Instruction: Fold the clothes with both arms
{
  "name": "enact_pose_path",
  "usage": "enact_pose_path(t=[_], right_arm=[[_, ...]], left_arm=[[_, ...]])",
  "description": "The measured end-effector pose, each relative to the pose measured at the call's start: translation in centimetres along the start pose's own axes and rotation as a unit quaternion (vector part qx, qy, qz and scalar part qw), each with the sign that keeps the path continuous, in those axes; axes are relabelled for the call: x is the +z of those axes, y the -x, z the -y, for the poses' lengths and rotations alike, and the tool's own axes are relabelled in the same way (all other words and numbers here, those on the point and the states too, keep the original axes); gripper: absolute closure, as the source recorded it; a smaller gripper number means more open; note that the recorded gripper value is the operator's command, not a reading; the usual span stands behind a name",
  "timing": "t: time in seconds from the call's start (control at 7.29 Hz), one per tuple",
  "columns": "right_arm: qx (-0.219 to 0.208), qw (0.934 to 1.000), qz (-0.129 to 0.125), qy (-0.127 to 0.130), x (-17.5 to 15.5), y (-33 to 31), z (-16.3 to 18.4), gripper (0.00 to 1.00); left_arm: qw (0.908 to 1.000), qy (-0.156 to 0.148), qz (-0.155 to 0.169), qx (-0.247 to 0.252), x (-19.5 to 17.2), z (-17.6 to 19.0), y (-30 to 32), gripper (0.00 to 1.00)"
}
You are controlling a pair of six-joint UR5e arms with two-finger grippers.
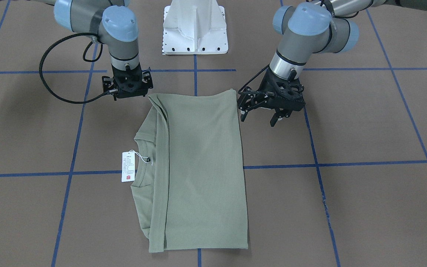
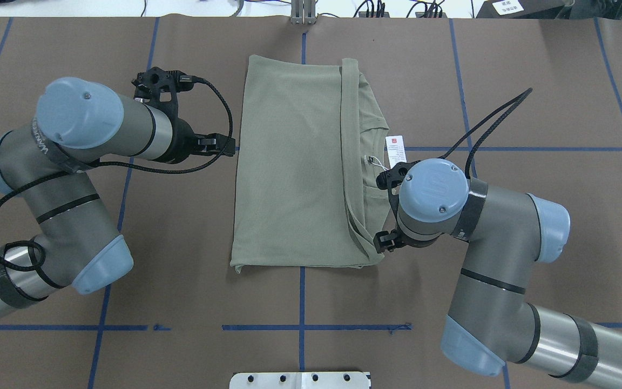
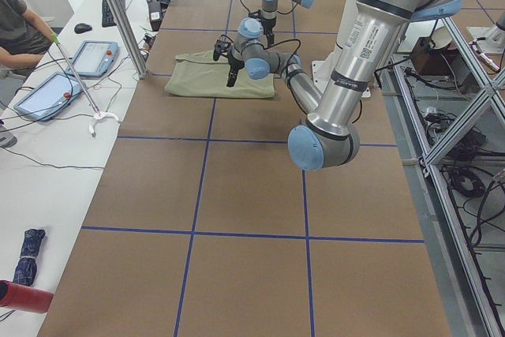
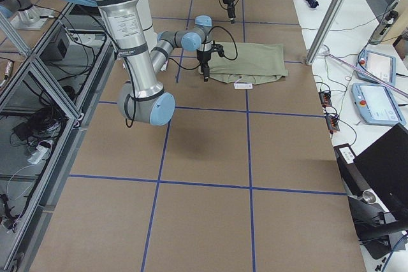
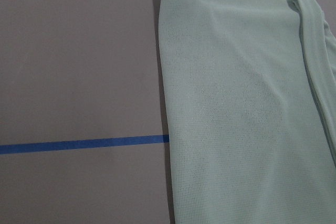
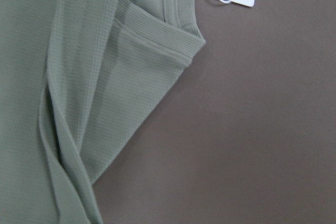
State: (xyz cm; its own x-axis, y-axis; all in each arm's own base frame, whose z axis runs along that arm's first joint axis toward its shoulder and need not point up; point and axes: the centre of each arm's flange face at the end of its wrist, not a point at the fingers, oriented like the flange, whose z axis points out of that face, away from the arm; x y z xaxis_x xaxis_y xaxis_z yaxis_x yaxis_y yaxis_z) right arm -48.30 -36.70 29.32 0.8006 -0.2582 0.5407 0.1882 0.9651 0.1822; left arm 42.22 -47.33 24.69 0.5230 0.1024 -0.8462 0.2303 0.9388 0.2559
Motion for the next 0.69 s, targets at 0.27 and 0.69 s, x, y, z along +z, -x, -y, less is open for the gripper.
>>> enact_pose_path(t=[0.27,0.69], right_arm=[[-0.006,0.9999,0.003,-0.008,-0.6,3.4,3.3,0.00],[-0.009,0.9999,-0.003,-0.004,1.4,6.9,6.7,0.00]], left_arm=[[1.0000,0.001,0.000,0.001,0.1,-0.1,0.0,0.00],[1.0000,0.000,-0.002,0.003,-0.1,0.0,-0.2,0.00]])
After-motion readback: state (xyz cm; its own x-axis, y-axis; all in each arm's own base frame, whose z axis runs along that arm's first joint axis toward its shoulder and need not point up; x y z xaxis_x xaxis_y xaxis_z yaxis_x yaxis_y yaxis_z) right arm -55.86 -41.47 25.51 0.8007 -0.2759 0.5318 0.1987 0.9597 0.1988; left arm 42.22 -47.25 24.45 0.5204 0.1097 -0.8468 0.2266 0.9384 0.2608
